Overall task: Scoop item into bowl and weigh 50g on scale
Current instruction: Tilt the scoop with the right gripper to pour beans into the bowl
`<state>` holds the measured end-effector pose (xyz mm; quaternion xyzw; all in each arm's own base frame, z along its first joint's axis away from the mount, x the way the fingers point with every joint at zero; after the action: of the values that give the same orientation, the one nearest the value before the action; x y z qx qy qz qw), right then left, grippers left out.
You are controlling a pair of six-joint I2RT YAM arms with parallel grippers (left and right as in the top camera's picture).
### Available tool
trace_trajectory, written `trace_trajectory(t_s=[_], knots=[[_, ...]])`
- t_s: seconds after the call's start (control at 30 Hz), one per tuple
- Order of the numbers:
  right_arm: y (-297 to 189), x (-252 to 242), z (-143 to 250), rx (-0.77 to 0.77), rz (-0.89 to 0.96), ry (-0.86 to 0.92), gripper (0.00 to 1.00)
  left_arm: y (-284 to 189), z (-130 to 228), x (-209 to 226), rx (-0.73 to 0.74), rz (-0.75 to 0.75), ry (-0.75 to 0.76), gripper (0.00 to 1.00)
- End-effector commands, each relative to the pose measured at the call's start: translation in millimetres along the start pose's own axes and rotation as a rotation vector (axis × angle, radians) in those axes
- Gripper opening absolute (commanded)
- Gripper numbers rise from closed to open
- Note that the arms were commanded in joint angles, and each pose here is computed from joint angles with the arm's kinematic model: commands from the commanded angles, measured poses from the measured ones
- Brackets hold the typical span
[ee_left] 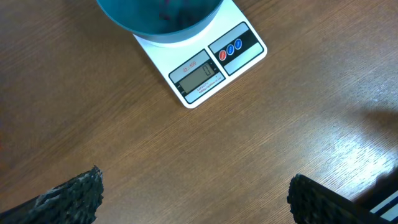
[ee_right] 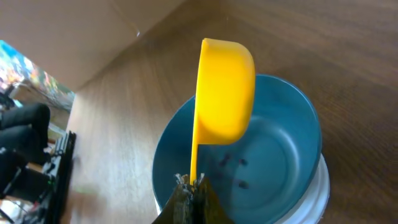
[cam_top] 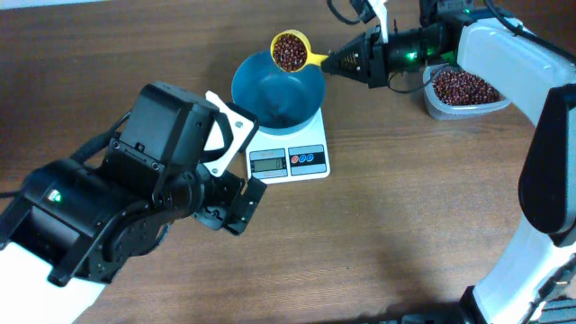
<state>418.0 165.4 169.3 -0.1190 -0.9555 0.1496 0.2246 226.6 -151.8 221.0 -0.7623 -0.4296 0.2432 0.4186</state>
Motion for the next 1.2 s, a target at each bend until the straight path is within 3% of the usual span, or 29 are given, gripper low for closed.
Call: trace_trajectory(t_s=[0.0,0.2,1.17], knots=[[3.4,3.5,1.1,0.002,-0.017,-0.126,0.04,-5.9,-7.2,2.1,-0.026,-0.008,0.003,0.99],[3.4,2.7,1.2,0.003,-0.014,-0.276,0.04,-5.9,-7.1,2.1,-0.026,-0.008,0.003,0.99],[2.7,-6.4,5.3,0.038,0.035,-0.283,0.04,-5.9,-7.1,2.1,-0.026,-0.008,0.003,0.99]])
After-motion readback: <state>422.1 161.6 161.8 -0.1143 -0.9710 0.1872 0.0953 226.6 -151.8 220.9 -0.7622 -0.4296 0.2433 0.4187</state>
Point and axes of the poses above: each gripper's point midway between its finger pads, its own y axis out along the fingers, its own x axis along the line the jaws close on, z = x × y, the point moved 1 cm from there along -y, back along the fingers, and after that the axes turned 6 degrees about -y, right-handed, at the moved point
